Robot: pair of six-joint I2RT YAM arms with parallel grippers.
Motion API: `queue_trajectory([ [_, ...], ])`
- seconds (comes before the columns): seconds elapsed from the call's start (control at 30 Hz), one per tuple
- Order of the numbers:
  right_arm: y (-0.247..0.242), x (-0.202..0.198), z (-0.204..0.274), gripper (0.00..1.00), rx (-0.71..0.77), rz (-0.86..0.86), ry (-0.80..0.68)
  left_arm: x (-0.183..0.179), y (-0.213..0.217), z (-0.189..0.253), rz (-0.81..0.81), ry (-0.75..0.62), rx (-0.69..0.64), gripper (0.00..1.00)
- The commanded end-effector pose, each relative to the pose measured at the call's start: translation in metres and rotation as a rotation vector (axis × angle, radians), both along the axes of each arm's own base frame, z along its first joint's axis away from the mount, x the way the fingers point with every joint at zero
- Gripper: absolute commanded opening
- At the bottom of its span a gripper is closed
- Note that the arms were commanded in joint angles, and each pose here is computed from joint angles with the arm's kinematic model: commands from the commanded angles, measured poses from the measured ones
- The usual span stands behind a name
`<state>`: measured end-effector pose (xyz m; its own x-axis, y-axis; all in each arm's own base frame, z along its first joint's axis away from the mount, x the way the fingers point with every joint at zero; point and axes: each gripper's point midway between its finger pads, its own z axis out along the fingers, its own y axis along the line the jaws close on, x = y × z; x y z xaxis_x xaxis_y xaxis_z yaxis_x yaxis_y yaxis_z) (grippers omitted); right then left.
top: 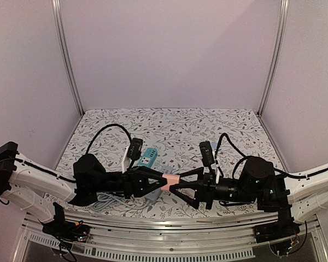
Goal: Insert the plug
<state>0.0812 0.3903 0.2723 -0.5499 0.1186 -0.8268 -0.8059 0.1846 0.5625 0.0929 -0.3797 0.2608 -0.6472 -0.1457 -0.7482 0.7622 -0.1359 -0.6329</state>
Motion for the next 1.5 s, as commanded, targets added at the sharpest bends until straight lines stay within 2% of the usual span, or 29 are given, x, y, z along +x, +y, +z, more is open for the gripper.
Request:
queue_trajectory([
  [0.0, 0.006, 0.004, 0.003, 0.62, 0.016, -0.006, 0.000, -0.003, 0.000, 0.012, -0.008, -0.001, -0.059, 0.00],
  [0.23, 0.006, 0.009, -0.002, 0.43, 0.005, -0.035, -0.001, -0.003, 0.000, 0.010, 0.000, -0.001, -0.049, 0.00],
  [0.3, 0.003, 0.011, -0.002, 0.44, 0.004, -0.052, -0.007, -0.003, 0.000, 0.010, -0.002, -0.004, -0.047, 0.00],
  [0.43, 0.001, 0.013, 0.001, 0.53, 0.011, -0.062, -0.013, -0.002, 0.000, 0.007, 0.004, -0.004, -0.038, 0.00],
  [0.63, 0.003, 0.014, 0.000, 0.47, 0.012, -0.067, 0.014, 0.002, 0.000, -0.001, 0.030, -0.004, -0.018, 0.00],
  [0.87, 0.010, 0.017, -0.010, 0.06, -0.022, -0.081, 0.029, 0.006, -0.001, -0.016, 0.056, -0.003, 0.029, 0.00],
  [0.9, 0.011, 0.019, -0.014, 0.01, -0.041, -0.087, 0.030, 0.007, -0.001, -0.019, 0.062, -0.001, 0.037, 0.04],
  [0.93, 0.012, 0.020, -0.017, 0.00, -0.065, -0.095, 0.027, 0.008, -0.001, -0.021, 0.068, 0.002, 0.047, 0.13],
  [0.97, 0.011, 0.023, -0.020, 0.00, -0.091, -0.109, 0.023, 0.010, -0.001, -0.023, 0.076, 0.003, 0.058, 0.28],
  [1.0, 0.010, 0.025, -0.022, 0.00, -0.114, -0.125, 0.019, 0.011, -0.001, -0.026, 0.085, 0.005, 0.073, 0.52],
  [1.03, 0.008, 0.028, -0.025, 0.00, -0.143, -0.142, 0.015, 0.013, 0.000, -0.029, 0.097, 0.002, 0.088, 0.66],
  [1.1, 0.001, 0.034, -0.031, 0.00, -0.200, -0.179, 0.012, 0.018, 0.004, -0.036, 0.138, 0.003, 0.125, 0.81],
  [1.17, -0.012, 0.043, -0.036, 0.00, -0.272, -0.241, 0.011, 0.025, 0.010, -0.046, 0.193, 0.002, 0.184, 0.87],
  [1.3, -0.048, 0.066, -0.044, 0.00, -0.439, -0.419, 0.019, 0.043, 0.031, -0.065, 0.344, -0.020, 0.316, 0.91],
  [1.47, -0.063, 0.082, -0.054, 0.00, -0.583, -0.485, 0.067, 0.067, 0.061, -0.089, 0.544, -0.053, 0.467, 0.92],
])
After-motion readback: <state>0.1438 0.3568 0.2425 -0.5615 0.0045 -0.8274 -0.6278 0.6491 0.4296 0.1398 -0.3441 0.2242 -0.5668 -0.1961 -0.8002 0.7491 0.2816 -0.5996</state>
